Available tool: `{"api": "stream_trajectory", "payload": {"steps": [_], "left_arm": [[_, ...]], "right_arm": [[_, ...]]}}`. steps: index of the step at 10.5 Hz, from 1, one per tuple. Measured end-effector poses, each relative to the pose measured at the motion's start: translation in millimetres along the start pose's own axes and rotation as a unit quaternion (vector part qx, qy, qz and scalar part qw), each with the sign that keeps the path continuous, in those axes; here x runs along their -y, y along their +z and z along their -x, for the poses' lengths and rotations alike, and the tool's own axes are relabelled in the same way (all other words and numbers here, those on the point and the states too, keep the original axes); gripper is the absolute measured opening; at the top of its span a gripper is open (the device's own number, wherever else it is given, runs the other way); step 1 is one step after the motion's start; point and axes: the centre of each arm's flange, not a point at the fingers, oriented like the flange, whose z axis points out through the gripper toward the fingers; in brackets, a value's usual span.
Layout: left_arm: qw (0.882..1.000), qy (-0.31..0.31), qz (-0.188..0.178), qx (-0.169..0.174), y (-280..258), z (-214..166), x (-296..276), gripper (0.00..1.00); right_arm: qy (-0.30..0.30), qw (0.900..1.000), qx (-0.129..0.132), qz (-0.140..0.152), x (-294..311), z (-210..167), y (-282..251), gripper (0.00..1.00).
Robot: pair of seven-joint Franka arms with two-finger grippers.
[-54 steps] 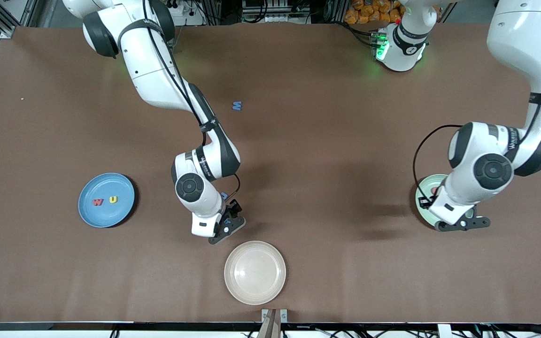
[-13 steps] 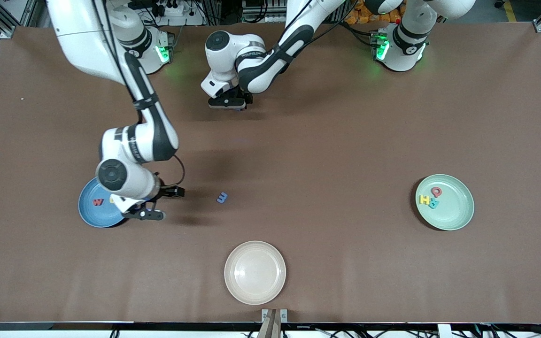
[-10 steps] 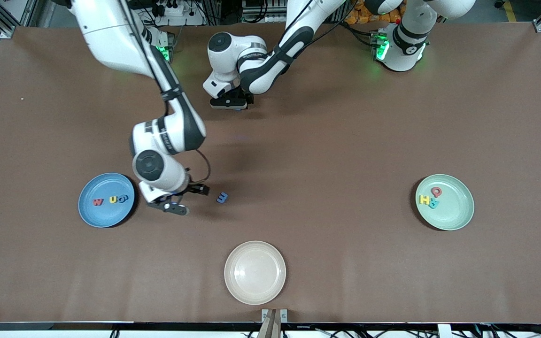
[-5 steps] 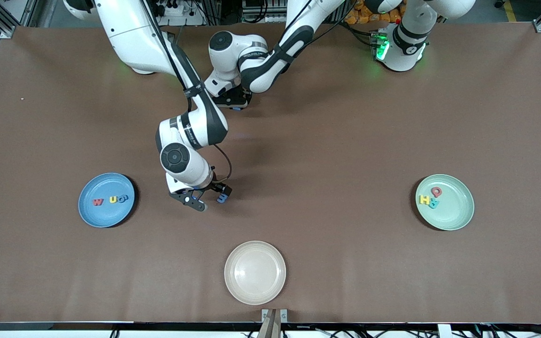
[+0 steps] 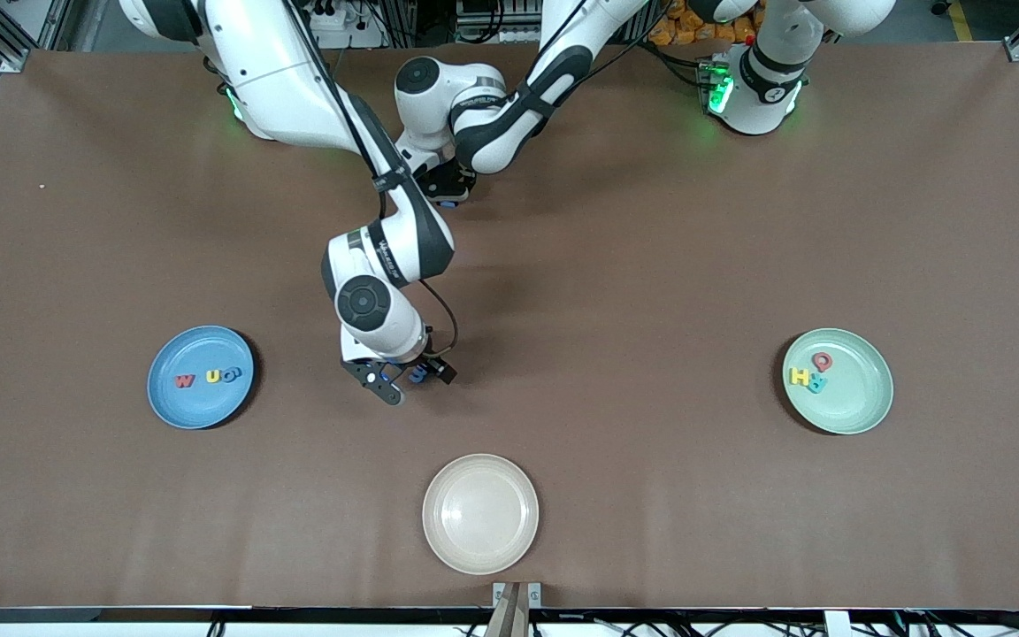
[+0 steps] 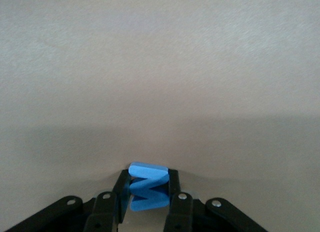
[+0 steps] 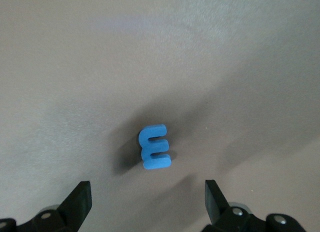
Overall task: Sort upper and lower case letters into plates
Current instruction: 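Grasp the blue M with the left gripper while the right gripper grasps the E, then carry the M into the green plate while the right gripper lifts the E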
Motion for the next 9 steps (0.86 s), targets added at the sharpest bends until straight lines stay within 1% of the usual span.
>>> {"api": "stream_trajectory", "payload": {"steps": [3, 5, 7, 9], "left_arm": [[0.999, 0.015, -0.036, -0.002, -2, 18, 39, 0.34], [0.999, 0.013, -0.05, -0.007, -15, 19, 68, 0.34], [0.999, 0.002, -0.047, -0.022, -46, 8, 92, 0.34], [0.998, -0.024, -0.034, -0.044, -88, -23, 122, 0.34]], "right_arm": [[0.005, 1.0, -0.005, 0.006, -3, -9, 8, 1.0], [0.006, 1.0, -0.008, 0.006, -4, -14, 6, 1.0], [0.004, 1.0, -0.01, 0.007, -4, -13, 6, 1.0], [0.0, 1.0, -0.011, 0.01, -3, -11, 10, 1.0]]}}
